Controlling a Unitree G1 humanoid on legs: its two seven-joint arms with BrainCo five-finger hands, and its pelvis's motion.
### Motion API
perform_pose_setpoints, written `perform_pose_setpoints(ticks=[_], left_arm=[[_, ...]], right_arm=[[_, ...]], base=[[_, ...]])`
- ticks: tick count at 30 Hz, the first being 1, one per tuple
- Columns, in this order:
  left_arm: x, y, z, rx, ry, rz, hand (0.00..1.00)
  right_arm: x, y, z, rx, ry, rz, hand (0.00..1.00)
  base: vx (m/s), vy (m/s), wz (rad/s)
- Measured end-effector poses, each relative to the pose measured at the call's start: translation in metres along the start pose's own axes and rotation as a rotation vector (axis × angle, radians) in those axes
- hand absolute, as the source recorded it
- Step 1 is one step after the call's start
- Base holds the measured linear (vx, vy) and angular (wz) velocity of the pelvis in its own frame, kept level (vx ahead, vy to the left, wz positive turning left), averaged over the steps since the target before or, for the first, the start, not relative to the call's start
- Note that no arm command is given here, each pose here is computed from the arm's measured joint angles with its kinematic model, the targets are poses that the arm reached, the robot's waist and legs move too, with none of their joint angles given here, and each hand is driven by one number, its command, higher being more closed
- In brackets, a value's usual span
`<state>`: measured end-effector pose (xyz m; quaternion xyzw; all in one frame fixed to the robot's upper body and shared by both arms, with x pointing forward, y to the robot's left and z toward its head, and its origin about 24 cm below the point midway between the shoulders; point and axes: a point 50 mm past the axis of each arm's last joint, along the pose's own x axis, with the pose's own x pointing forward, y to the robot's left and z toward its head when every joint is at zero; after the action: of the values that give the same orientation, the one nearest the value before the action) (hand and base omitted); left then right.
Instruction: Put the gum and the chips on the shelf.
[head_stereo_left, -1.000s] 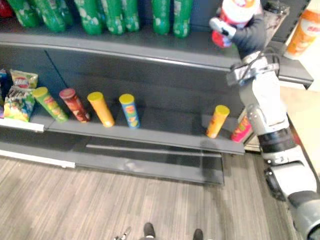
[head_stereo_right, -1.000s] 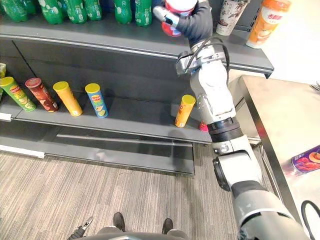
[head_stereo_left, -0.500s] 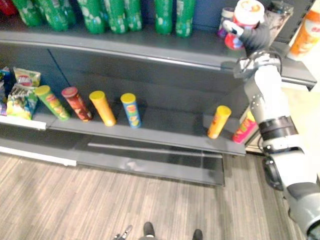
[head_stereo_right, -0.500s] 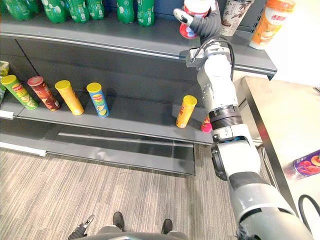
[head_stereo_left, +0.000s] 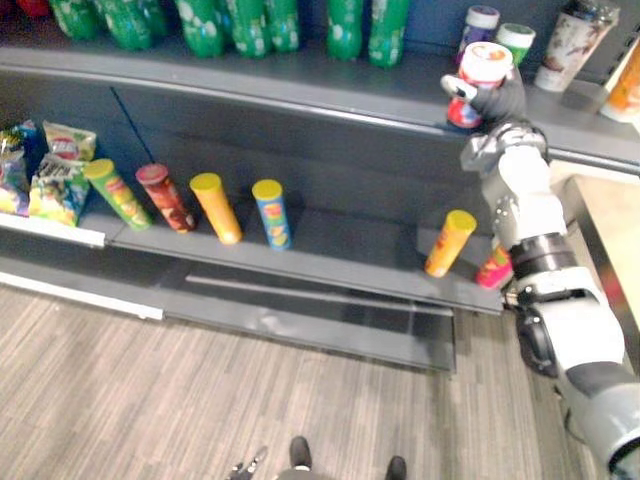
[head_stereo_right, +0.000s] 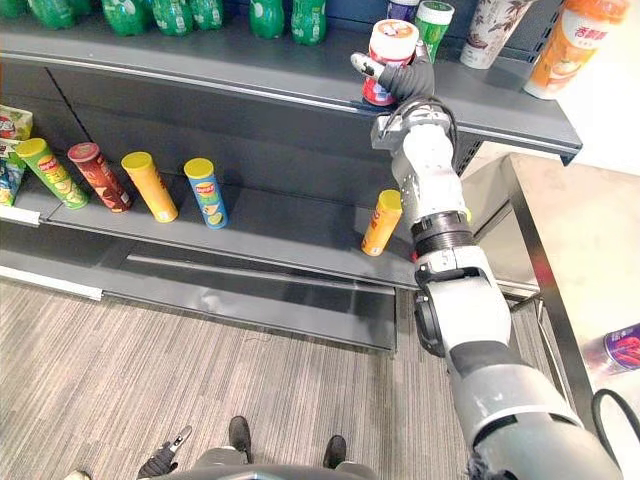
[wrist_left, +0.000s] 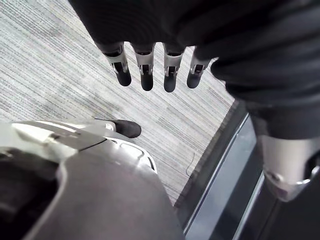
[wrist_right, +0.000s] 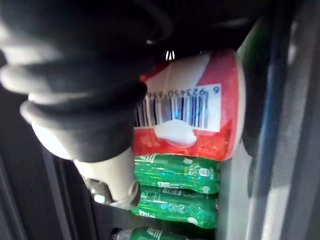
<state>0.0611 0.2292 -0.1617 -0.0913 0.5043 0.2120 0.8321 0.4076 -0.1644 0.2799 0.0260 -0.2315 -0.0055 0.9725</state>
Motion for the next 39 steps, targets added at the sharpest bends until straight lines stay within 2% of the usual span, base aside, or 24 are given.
perform_pose_setpoints(ticks=[16,31,32,39], left_arm=[[0.005,-0.007,0.018,0.000,-0.049,-0.010,0.00],[0.005,-0.008,0.019,0.009,-0.055,0.002,0.00],[0.005,-0.008,0.019,0.009,-0.055,0.002,0.00],[0.005,-0.006,0.020,0.013,-0.058,0.004,0.00]], right_arm=[[0.016,-0.012,0.025,0.065,-0.046,-0.107,1.00],[0.016,-0.020,0.024,0.059,-0.044,-0.143,1.00],[0.016,-0.020,0.024,0.059,-0.044,-0.143,0.00],[0.016,-0.022,0.024,0.064,-0.046,-0.149,0.00]], base=[[0.02,-0.003,0.03],[0.00,0.000,0.00],[0.00,0.000,0.00],[0.00,0.000,0.00]])
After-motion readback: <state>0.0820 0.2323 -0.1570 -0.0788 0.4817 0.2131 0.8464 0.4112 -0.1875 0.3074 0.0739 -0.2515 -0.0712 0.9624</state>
